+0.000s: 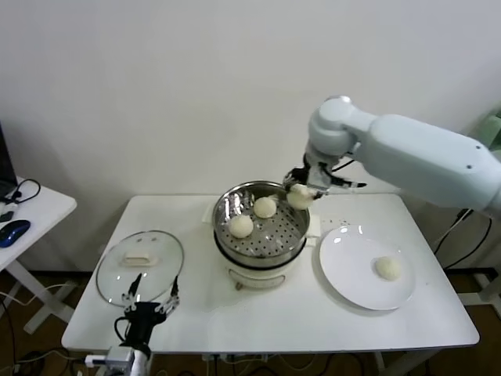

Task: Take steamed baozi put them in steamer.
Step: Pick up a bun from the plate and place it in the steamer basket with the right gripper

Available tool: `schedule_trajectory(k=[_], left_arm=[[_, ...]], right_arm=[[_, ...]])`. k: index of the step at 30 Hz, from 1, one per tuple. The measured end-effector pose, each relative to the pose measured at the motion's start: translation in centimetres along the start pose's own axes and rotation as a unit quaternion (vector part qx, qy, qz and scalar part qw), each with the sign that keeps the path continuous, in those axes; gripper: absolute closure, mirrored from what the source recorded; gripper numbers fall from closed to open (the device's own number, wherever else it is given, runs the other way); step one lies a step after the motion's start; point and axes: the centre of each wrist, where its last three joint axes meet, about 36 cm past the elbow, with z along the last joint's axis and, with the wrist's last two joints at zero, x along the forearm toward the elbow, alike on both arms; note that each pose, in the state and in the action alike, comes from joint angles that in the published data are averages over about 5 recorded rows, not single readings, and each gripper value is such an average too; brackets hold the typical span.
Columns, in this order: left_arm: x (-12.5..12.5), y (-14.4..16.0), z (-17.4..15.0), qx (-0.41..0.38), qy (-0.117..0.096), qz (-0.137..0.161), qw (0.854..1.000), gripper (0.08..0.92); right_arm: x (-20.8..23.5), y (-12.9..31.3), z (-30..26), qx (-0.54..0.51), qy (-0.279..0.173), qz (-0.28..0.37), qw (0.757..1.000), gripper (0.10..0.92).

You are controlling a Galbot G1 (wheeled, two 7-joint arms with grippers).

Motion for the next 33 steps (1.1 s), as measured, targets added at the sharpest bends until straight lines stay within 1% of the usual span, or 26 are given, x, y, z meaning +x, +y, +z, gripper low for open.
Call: schedule_trajectory(k=[6,12,23,33], left_arm=[[0.2,0.4,0.5,0.002,0.006,-0.001,1.0,0.177],[0.1,0.7,0.7,0.002,0.009,0.001,1.0,0.177],[0.0,0.3,1.3,0.007,0.016,0.005,1.0,0.177],[-0.1,-0.3,1.5,0.012,0.019,0.008,1.0,0.177]], right_arm=[[-2.5,-4.2,-2.2,0.058,-0.015,-0.004,0.998,0.287],[-4.5,-6.6,-4.0,0.095,-0.032,-0.008,0.995,0.286],[-7.8,-8.2,-6.3,0.127,-0.06,-0.025,0.99,0.285],[-9.3,-8.5,-7.0,0.132,-0.076,-0.034,0.988,0.277]])
